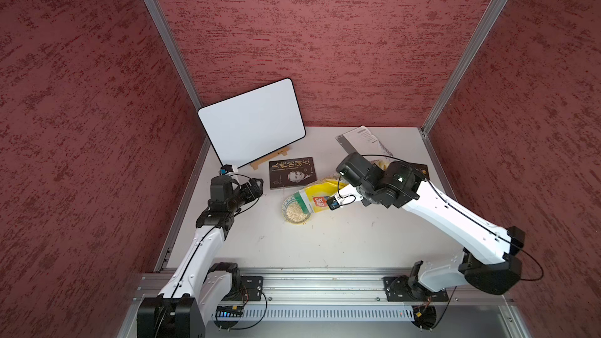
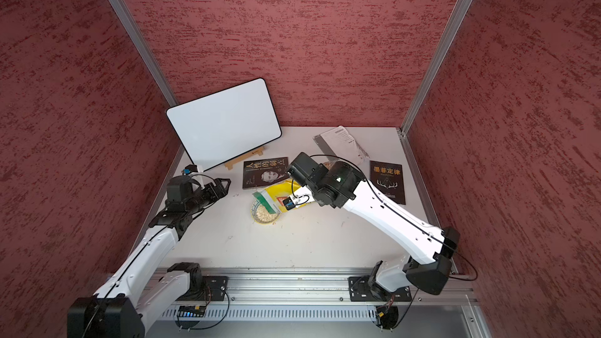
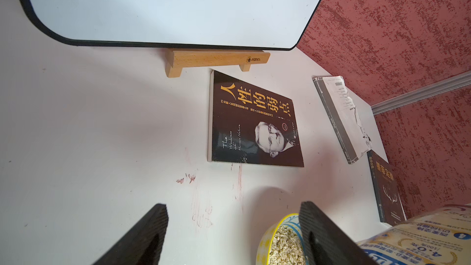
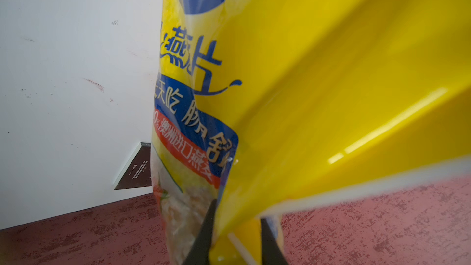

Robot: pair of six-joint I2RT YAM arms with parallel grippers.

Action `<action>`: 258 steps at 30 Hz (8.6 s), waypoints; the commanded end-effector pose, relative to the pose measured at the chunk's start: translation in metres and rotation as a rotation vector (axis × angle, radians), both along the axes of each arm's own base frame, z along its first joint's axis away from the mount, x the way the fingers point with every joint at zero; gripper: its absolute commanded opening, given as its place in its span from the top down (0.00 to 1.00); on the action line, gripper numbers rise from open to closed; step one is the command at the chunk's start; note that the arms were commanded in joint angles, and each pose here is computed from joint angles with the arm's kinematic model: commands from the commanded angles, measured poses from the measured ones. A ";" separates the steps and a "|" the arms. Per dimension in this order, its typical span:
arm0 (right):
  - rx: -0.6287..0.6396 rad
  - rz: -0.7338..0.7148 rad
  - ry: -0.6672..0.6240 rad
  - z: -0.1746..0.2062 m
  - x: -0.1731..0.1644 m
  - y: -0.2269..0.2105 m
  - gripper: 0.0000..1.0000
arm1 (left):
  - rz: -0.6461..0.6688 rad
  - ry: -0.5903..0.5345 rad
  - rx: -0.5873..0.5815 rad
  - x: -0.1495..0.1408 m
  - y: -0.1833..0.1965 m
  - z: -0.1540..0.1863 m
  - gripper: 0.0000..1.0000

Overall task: Pour the oats into the breakfast bowl
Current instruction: Pour the oats into the bowl, then place the oats bag at the center of the board, then close the oats bag at the center of the board.

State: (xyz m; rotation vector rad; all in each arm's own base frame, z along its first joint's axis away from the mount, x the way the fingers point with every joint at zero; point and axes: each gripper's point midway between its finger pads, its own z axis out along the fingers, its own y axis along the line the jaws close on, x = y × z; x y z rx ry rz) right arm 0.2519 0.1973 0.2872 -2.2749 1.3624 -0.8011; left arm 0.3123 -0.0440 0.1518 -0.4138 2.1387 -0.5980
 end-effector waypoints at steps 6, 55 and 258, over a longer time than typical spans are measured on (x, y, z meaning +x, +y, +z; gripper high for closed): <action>0.261 -0.104 -0.084 0.025 0.014 -0.003 1.00 | 0.004 -0.010 0.010 0.003 0.004 0.008 0.14; 0.736 -0.230 0.104 -0.046 0.004 -0.025 1.00 | -0.839 -0.157 -0.041 -0.001 -0.169 0.006 0.47; 0.872 -0.196 0.579 -0.005 0.031 0.013 0.13 | -1.260 -0.760 0.434 -0.038 -0.198 0.129 1.00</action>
